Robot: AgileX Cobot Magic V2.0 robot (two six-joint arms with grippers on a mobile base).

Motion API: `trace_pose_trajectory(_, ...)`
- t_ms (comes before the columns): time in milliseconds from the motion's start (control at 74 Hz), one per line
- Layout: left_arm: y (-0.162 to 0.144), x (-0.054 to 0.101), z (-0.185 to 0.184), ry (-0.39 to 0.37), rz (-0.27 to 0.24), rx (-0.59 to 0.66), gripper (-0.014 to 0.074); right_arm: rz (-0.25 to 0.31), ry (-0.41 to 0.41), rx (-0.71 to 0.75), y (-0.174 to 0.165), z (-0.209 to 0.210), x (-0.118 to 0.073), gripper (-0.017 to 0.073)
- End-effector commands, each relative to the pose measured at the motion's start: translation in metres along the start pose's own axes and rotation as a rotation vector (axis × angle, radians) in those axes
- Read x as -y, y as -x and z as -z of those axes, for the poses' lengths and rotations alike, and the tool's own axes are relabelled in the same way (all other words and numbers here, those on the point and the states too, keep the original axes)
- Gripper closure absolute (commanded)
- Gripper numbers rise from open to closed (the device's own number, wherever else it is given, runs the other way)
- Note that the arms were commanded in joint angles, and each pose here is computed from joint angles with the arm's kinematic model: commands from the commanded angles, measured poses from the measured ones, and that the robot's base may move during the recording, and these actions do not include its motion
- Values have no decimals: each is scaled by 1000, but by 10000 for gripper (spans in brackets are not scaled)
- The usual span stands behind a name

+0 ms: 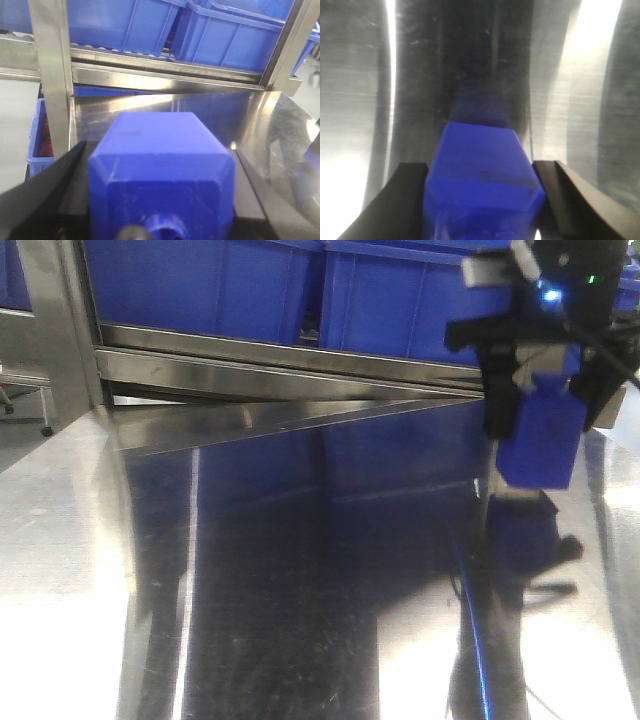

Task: Pick and sort blue part to right shelf
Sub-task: 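Lower the right gripper onto the other blue part and close it, then lift the blue part with the right gripper off the table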

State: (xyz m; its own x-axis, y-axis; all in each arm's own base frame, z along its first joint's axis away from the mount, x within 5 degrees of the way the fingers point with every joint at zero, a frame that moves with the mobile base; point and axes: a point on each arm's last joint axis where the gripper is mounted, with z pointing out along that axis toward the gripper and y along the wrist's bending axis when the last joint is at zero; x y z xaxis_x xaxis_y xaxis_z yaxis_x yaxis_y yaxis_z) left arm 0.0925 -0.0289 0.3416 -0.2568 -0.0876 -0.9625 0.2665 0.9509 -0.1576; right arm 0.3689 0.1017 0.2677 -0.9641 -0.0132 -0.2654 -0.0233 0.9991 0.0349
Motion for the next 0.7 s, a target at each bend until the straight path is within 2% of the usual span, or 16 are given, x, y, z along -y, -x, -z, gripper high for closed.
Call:
trace_pose_trajectory(0,16,2,3,-4,-2,111,281,9,20,192,1,58,5,282)
trace_pose_trajectory(81,13,0,3,9,-31,104,281,18,20,273,-3,83,9,282)
trace_pose_trajectory(230,5,-2,10,22,-65,123,281,70,-10,408,-14,125,17,282)
trace_pose_trajectory(365,-5,-3,25,32,-102,170,281,84,-32,490,-25,152,24,282)
trace_pose_trajectory(541,-15,-3,54,25,-117,281,281,96,-20,585,-50,165,31,282)
trace_pose_trajectory(689,-22,-3,79,33,-148,349,281,113,-6,610,-82,150,37,282)
